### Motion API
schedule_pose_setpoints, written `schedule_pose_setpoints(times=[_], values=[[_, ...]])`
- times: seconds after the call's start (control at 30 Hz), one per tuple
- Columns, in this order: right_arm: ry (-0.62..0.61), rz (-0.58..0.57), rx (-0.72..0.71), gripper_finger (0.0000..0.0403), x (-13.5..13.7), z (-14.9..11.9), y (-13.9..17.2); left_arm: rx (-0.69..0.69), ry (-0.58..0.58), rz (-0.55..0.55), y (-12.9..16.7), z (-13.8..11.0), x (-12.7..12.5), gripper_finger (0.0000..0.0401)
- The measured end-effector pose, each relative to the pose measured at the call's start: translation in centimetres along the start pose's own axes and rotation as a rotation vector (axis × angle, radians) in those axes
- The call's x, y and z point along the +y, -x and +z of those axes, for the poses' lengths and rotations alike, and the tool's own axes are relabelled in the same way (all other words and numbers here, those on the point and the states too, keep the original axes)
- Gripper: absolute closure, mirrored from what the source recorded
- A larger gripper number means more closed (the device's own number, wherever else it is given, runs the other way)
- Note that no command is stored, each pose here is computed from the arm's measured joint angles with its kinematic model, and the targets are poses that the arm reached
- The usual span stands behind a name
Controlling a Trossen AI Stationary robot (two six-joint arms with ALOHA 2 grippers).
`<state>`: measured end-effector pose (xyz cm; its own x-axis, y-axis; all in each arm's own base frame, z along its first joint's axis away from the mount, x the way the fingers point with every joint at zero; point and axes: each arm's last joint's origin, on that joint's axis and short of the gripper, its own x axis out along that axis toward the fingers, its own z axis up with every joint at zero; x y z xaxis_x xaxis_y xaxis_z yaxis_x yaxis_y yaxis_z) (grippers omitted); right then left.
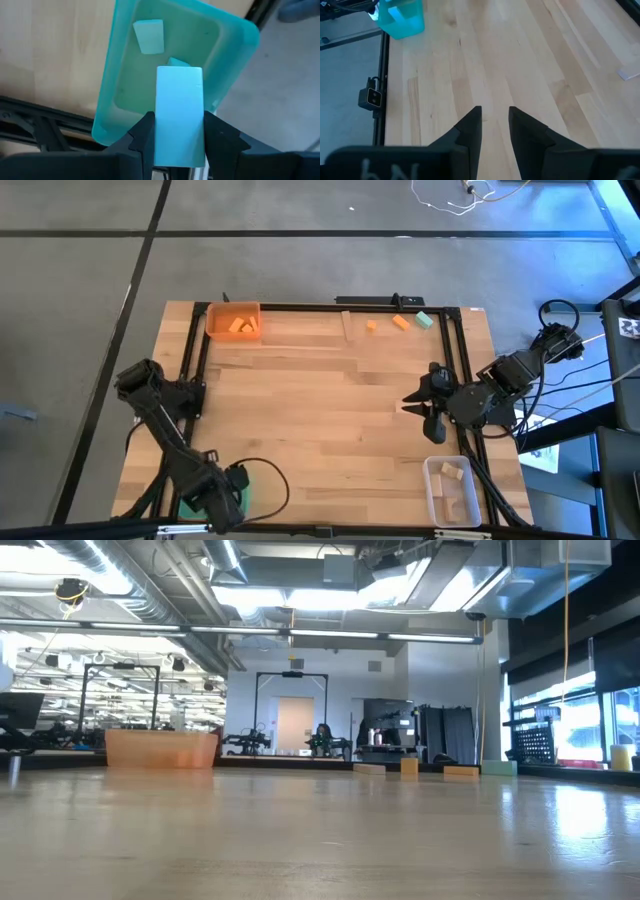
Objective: Sort & place blocks by color
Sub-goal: Put the blue block into the blue bin, then put the brown block into the transparent bin
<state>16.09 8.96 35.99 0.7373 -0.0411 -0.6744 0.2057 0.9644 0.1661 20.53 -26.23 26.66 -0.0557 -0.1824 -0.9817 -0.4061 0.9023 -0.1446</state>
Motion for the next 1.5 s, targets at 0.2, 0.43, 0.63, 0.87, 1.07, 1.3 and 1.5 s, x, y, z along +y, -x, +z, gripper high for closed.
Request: schedule_pose_setpoints(times=[0.2, 0.43, 0.63, 0.87, 1.07, 1.3, 1.5], values=[[0.01, 0.006, -0.007, 0.0306, 0.1, 0.1, 0.0, 0.002, 0.006, 0.058, -2.2, 0.2, -0.8, 0.0278], [0.008, 0.008, -0.009, 0.0306, 0.1, 0.1, 0.0, 0.004, -0.014, 0.094, -3.7, 0.6, -1.3, 0.0278], [0.008, 0.007, -0.009, 0.0306, 0.1, 0.1, 0.0, 0.009, -0.048, 0.102, -4.0, 0.6, -1.3, 0.0254], [0.008, 0.008, -0.009, 0.0306, 0.1, 0.1, 0.0, -0.044, -0.07, 0.118, -4.0, 0.7, -1.3, 0.0247], [0.005, 0.01, -0.012, 0.0306, 0.1, 0.1, 0.0, -0.063, -0.054, 0.122, -3.9, 1.3, -1.1, 0.0246], [-0.043, 0.049, -0.076, 0.0306, 0.4, 0.9, -0.1, -0.243, 0.075, 0.112, -1.9, 2.8, -0.2, 0.0245], [-0.201, 0.022, -0.194, 0.0308, -0.9, 3.2, -0.8, -0.488, 0.189, 0.105, 1.0, 4.2, 1.4, 0.0245]])
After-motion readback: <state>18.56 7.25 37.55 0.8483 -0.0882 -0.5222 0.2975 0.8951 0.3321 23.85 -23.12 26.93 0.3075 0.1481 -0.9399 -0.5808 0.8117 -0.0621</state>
